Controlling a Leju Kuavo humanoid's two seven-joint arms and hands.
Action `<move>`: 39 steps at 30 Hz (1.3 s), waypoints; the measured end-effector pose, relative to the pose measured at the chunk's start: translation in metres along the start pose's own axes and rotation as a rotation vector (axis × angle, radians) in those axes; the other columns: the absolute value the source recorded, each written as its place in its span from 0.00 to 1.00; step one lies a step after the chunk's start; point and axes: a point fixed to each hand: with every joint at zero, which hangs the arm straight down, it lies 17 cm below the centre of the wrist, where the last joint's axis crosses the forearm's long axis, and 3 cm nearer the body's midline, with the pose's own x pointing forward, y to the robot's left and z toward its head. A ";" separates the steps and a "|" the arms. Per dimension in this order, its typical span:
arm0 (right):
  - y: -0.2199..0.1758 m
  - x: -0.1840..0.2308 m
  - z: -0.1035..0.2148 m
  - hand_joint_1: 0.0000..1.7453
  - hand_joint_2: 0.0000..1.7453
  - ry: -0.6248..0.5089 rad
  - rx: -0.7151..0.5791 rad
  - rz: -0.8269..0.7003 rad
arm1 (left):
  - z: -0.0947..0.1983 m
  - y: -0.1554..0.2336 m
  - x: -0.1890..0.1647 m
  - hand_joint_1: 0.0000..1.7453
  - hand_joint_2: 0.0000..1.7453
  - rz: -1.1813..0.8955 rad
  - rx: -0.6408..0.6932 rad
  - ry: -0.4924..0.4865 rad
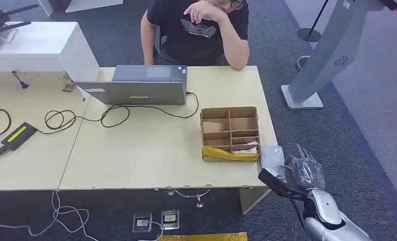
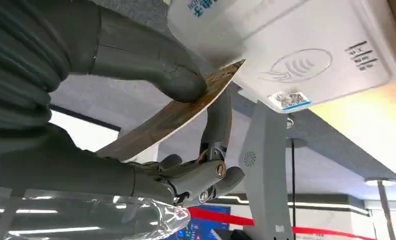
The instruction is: Pass the card to the sensor for recognition and then transmit it.
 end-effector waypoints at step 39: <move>0.022 -0.011 0.017 1.00 1.00 0.060 0.025 -0.120 | 0.000 -0.001 0.000 0.00 0.00 0.028 -0.009 0.002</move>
